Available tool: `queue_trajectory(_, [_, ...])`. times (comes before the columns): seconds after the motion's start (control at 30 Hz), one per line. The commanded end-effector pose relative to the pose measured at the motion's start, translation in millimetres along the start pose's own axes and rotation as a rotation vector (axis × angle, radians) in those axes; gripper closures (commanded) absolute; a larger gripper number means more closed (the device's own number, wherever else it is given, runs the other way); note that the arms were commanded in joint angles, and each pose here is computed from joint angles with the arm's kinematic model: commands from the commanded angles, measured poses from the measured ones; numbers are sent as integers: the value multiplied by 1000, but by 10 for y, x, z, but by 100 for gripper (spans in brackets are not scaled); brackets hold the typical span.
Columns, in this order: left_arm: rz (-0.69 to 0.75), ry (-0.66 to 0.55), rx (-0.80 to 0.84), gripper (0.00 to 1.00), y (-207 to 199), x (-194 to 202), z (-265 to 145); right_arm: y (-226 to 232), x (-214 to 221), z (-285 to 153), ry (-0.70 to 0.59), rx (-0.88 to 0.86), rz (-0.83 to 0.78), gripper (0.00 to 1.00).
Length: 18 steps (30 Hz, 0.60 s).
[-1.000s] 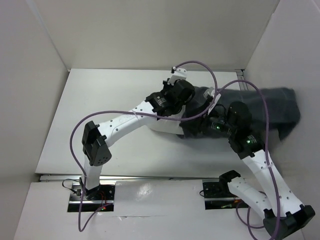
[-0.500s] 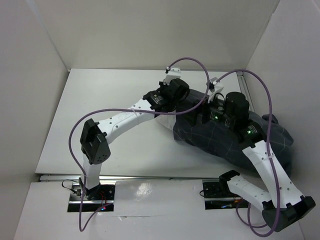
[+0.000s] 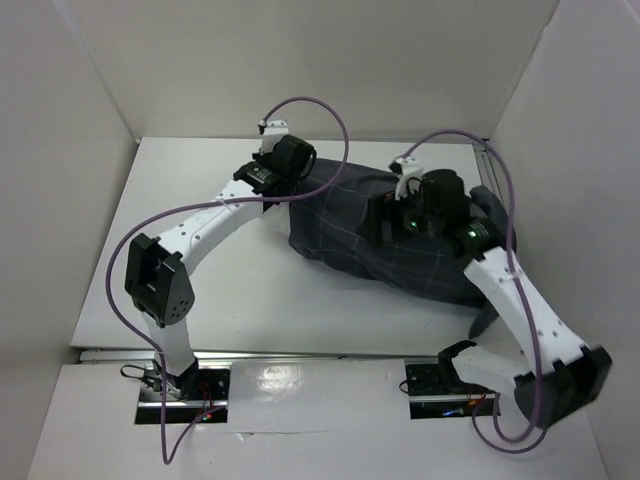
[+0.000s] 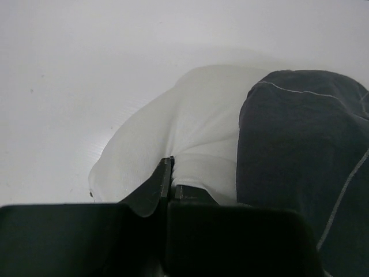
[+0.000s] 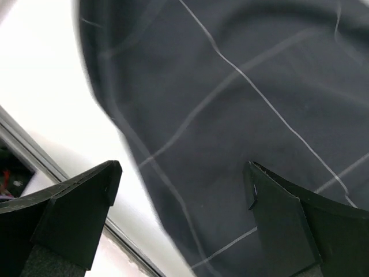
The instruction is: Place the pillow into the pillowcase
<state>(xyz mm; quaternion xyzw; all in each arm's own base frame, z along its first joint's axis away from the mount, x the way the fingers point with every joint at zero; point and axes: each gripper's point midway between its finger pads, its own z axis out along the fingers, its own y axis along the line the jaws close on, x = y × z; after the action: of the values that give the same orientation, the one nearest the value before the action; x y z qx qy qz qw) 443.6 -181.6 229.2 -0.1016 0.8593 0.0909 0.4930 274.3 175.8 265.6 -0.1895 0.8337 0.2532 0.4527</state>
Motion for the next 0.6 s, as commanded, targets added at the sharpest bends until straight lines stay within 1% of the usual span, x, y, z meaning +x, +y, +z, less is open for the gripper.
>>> queue_trajectory(0.0, [-7,6,-50,100,180,29,-135,-222,337,513,177,35,-3,0])
queue_trajectory(0.07, [-32,8,-52,100,249,39,-203,-284,361,758,194,20,-20,0])
queue_trajectory(0.1, [-17,21,-60,100,303,78,-232,-360,441,979,226,23,-10,0])
queue_trajectory(0.2, [-53,8,-41,100,413,29,-381,-542,314,1214,221,104,7,0])
queue_trajectory(0.23, [-53,0,-21,100,385,20,-469,-623,311,1294,224,141,18,0])
queue_trajectory(0.27, [-41,-3,-8,100,389,34,-534,-692,230,1298,196,185,20,0])
queue_trajectory(0.3, [-63,-28,19,100,402,-66,-674,-763,111,1320,148,201,18,0])
queue_trajectory(0.33, [-48,-37,51,100,334,-48,-774,-784,-58,1236,89,218,28,0])
queue_trajectory(0.4, [-32,-51,117,100,230,-48,-893,-966,-192,1101,26,274,64,0])
queue_trajectory(0.43, [-23,-56,165,100,130,-47,-1003,-990,-366,964,-41,297,55,0])
queue_trajectory(0.5, [6,-64,225,100,11,-47,-1122,-1098,-428,792,-88,375,66,0])
queue_trajectory(0.53, [3,-74,249,100,-54,-82,-1202,-1089,-516,616,-122,408,73,0])
queue_trajectory(0.57, [39,-75,281,100,-179,-38,-1286,-1102,-515,523,-123,434,74,0])
